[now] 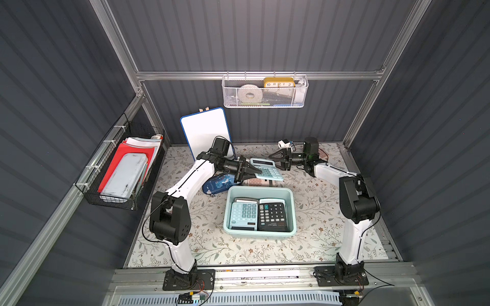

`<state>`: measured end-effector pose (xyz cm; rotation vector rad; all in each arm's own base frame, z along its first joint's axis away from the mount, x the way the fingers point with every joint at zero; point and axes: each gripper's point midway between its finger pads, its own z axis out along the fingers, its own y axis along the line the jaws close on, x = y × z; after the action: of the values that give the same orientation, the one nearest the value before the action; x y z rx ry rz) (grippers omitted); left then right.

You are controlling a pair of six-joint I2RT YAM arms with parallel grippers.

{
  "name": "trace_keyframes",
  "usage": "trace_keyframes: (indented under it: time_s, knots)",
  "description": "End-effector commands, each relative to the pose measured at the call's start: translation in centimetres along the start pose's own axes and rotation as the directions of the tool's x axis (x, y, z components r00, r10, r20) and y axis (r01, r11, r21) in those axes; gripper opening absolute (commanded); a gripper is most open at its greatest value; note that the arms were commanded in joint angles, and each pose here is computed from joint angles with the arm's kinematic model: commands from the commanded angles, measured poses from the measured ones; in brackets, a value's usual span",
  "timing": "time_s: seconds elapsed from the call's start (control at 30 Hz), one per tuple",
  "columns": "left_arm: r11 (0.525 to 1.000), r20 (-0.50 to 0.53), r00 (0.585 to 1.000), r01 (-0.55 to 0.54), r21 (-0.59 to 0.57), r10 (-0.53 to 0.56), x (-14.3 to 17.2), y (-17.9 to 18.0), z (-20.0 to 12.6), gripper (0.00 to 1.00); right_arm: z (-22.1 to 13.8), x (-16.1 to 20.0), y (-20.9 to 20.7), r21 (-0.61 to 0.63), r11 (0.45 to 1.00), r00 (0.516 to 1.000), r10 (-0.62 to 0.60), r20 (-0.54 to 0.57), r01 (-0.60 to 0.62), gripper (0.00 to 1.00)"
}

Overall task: Put the calculator in the storage box
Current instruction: Pick up the calculator at the center of the board.

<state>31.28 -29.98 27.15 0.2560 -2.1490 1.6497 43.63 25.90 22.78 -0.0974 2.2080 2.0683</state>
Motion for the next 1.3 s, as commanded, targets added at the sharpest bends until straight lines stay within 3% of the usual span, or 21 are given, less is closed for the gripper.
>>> trace_keyframes:
  time_s: [0.0, 0.37, 0.47, 0.63, 0.77, 0.87, 0.93, 1.1, 1.17, 1.27]
  knots:
    - [0.998, -0.038, 0.998, -0.048, 0.040, 0.049, 2.1, -1.5, -0.4, 0.00, -0.2, 1.0, 2.9, -0.038, 0.996, 0.997, -0.076, -0.027, 0.075, 0.48]
    - [0.997, -0.049, 0.998, -0.043, 0.058, 0.046, 2.1, -1.9, -0.5, 0.00, -0.4, 2.2, 3.6, -0.038, 0.997, 0.997, -0.067, -0.032, 0.066, 0.40]
    - [0.998, -0.047, 0.998, -0.035, 0.058, 0.038, 1.9, -1.8, -0.6, 0.00, -0.5, 2.5, 3.7, -0.035, 0.997, 0.997, -0.068, -0.036, 0.067, 0.30]
    - [0.998, -0.026, 0.999, -0.019, 0.055, 0.021, 1.3, -1.6, -1.1, 0.00, -0.6, 2.9, 4.0, -0.031, 0.997, 0.996, -0.073, -0.043, 0.071, 0.24]
    - [0.999, 0.007, 1.000, -0.013, 0.039, 0.013, 0.5, -1.4, -1.6, 0.02, -0.6, 3.1, 4.0, -0.030, 0.997, 0.996, -0.075, -0.047, 0.074, 0.09]
    - [1.000, 0.041, 0.999, 0.005, 0.007, -0.005, 0.1, -0.7, -2.2, 0.24, -0.6, 3.3, 4.1, -0.037, 0.996, 0.995, -0.080, -0.060, 0.078, 0.00]
    - [1.000, 0.071, 0.997, 0.011, -0.021, -0.009, -0.2, -0.4, -2.6, 0.46, -0.7, 3.1, 4.2, -0.036, 0.996, 0.995, -0.080, -0.056, 0.078, 0.00]
    - [0.991, 0.148, 0.989, 0.014, -0.134, 0.006, -0.6, 0.4, -3.9, 0.83, -0.8, 2.9, 4.3, -0.006, 0.995, 0.995, -0.102, -0.020, 0.102, 0.00]
    - [0.980, 0.188, 0.982, 0.007, -0.201, 0.031, -0.6, 0.5, -4.6, 0.93, -0.9, 3.2, 4.5, 0.025, 0.992, 0.992, -0.127, -0.013, 0.127, 0.00]
    - [0.954, 0.263, 0.961, -0.004, -0.300, 0.087, -1.0, 0.6, -5.9, 0.99, -1.1, 4.2, 4.5, 0.108, 0.979, 0.984, -0.174, -0.025, 0.176, 0.00]
